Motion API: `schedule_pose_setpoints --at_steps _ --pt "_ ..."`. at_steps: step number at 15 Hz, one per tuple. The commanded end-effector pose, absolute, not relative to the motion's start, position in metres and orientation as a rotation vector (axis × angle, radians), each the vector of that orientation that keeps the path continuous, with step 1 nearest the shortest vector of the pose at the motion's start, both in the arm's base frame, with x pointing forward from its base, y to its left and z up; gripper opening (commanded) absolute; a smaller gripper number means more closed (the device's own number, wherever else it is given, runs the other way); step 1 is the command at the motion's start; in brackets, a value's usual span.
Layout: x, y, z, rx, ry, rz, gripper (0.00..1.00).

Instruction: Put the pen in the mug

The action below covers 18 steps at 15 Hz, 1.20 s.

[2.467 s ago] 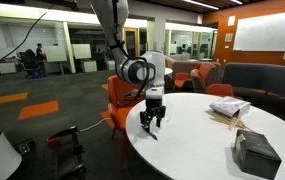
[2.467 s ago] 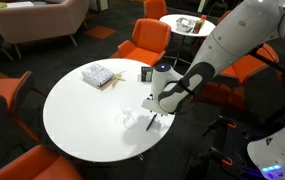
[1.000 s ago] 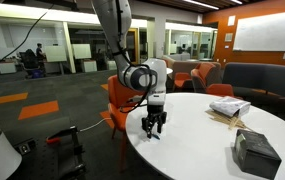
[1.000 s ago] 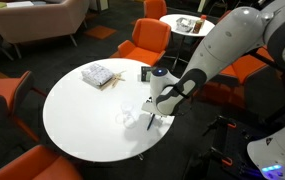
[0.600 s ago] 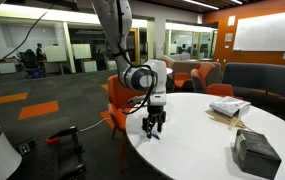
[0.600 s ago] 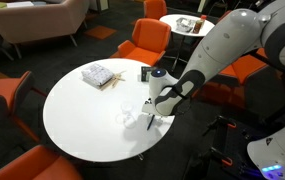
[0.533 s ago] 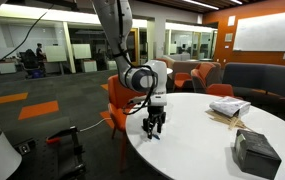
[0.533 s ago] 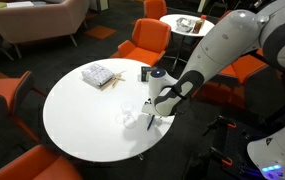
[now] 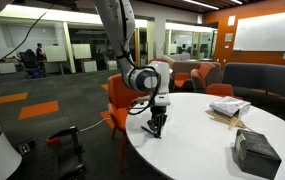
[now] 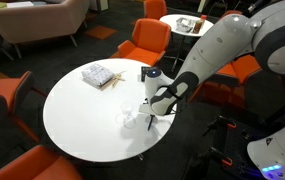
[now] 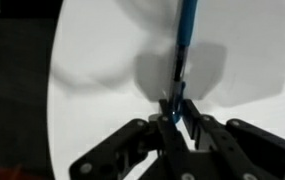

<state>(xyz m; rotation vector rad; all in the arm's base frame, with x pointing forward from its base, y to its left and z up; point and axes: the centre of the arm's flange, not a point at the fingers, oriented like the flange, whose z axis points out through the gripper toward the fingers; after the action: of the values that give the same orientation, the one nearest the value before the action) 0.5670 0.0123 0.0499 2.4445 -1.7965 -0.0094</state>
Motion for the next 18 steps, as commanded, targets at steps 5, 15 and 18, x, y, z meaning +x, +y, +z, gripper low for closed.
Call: schedule_pose_setpoints --at_steps 5,15,18 --pt "0.570 0.012 0.061 2.440 -1.762 -0.012 0.02" --pt "0.592 0.017 0.178 2.254 -1.695 0.330 0.02" --pt "0.605 0.028 0.203 2.179 -1.675 0.436 0.02"
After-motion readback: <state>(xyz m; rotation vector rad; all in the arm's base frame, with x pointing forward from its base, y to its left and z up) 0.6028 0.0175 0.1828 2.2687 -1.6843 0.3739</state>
